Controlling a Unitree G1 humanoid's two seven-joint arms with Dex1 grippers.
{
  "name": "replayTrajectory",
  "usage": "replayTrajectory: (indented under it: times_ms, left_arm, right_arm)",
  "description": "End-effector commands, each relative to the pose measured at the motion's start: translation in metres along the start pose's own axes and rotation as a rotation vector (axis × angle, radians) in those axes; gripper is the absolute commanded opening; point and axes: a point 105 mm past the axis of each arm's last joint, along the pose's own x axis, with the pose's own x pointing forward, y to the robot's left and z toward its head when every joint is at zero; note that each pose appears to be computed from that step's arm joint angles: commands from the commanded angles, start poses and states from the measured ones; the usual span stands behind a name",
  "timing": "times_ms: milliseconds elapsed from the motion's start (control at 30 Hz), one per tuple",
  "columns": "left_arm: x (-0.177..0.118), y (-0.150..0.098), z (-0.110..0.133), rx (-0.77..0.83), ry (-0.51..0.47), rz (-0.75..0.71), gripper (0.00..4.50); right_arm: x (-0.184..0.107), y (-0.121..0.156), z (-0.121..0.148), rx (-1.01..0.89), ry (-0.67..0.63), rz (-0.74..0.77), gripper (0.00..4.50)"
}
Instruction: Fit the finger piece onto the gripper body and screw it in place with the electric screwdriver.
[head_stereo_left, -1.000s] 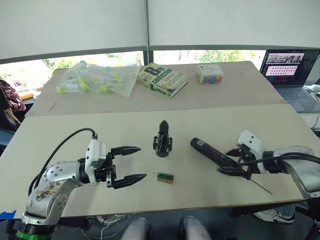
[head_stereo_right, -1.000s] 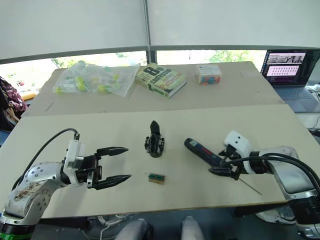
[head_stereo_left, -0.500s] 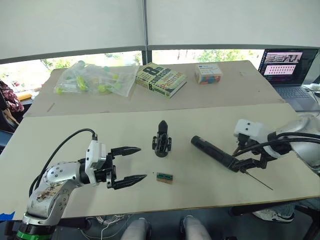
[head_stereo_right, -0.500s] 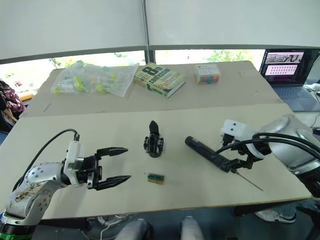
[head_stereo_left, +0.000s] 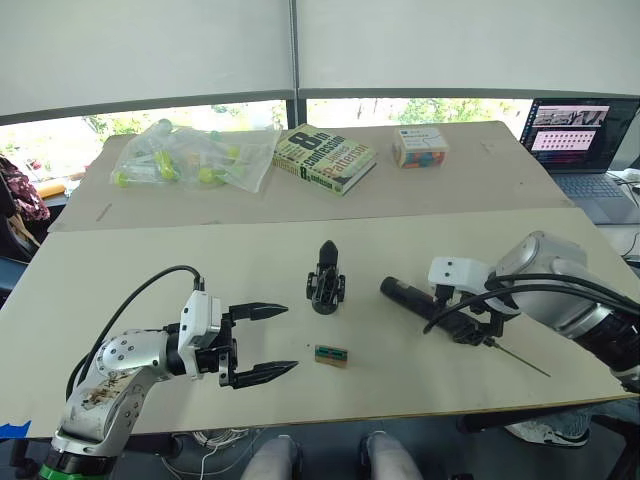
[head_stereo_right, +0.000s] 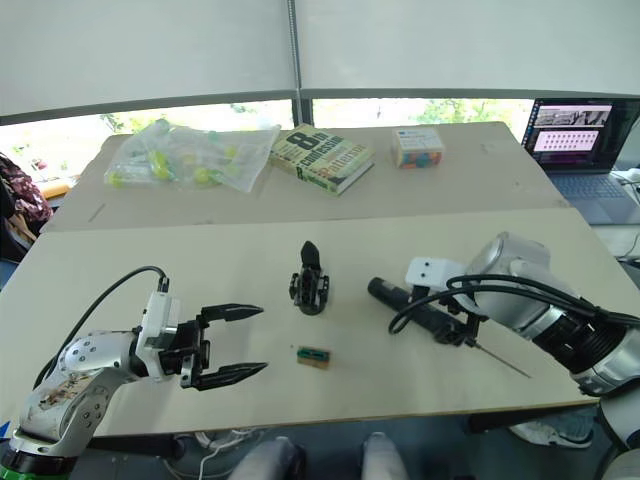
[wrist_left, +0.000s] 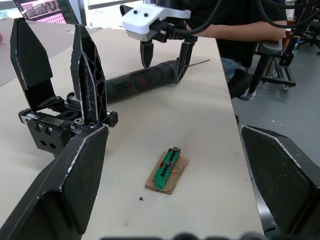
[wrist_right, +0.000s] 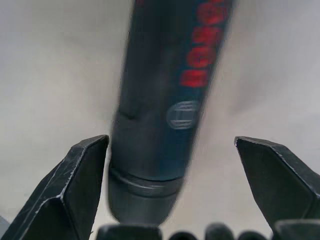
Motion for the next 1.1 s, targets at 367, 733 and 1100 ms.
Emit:
replayTrajectory:
  times_ms: [367, 733, 1100]
  left_arm:
    - [0.002, 0.000, 0.005, 0.029, -0.015, 0.005, 4.50]
    - [0.005, -0.004, 0.006, 0.004, -0.023, -0.006, 4.50]
    - [-0.016, 0.016, -0.014, -0.027, 0.062, -0.001, 4.50]
  right_arm:
    - [0.003, 0.005, -0.003, 0.002, 0.012, 0.001, 2.58]
    - [-0.027, -0.015, -0.007, 0.179, -0.134, 0.021, 1.96]
    - [-0.116, -0.005, 0.005, 0.235, -0.875, 0.188, 1.96]
